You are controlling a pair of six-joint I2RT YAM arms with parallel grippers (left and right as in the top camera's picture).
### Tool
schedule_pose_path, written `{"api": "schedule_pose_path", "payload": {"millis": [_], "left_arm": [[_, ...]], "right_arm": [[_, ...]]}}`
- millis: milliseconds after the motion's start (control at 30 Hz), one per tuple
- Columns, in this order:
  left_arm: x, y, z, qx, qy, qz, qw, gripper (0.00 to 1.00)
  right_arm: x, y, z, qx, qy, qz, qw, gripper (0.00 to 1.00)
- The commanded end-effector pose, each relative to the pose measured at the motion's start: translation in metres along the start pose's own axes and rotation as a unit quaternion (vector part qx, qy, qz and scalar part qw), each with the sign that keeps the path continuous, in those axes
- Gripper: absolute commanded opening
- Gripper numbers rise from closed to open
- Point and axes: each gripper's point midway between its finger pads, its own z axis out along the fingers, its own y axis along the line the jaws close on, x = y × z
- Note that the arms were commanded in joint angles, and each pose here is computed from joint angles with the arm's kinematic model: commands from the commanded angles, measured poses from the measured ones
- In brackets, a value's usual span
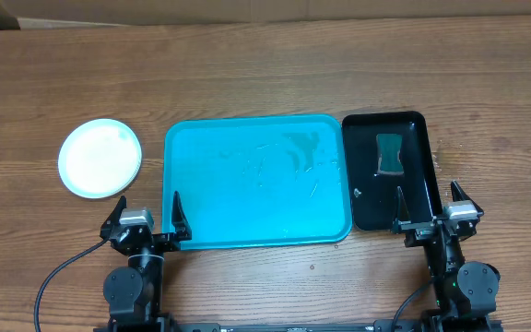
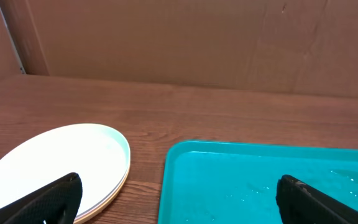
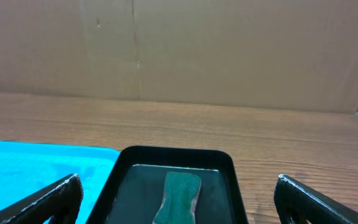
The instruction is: Clean dirty plates on tray and stack at the side
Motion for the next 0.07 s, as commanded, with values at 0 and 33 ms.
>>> {"api": "schedule_pose_path", "payload": {"millis": [0,33], "left_arm": [[-0.0003,-0.0024,-0.0004,0.006,-0.003,0.012,1.000,1.00],[-0.0002,-0.0024,-0.0004,0.006,-0.003,0.012,1.000,1.00]], "right_arm": [[0.0013,-0.0013,0.0000,0.003,-0.003,-0.002,1.000,1.00],[0.0013,-0.0013,0.0000,0.003,-0.003,-0.002,1.000,1.00]]}}
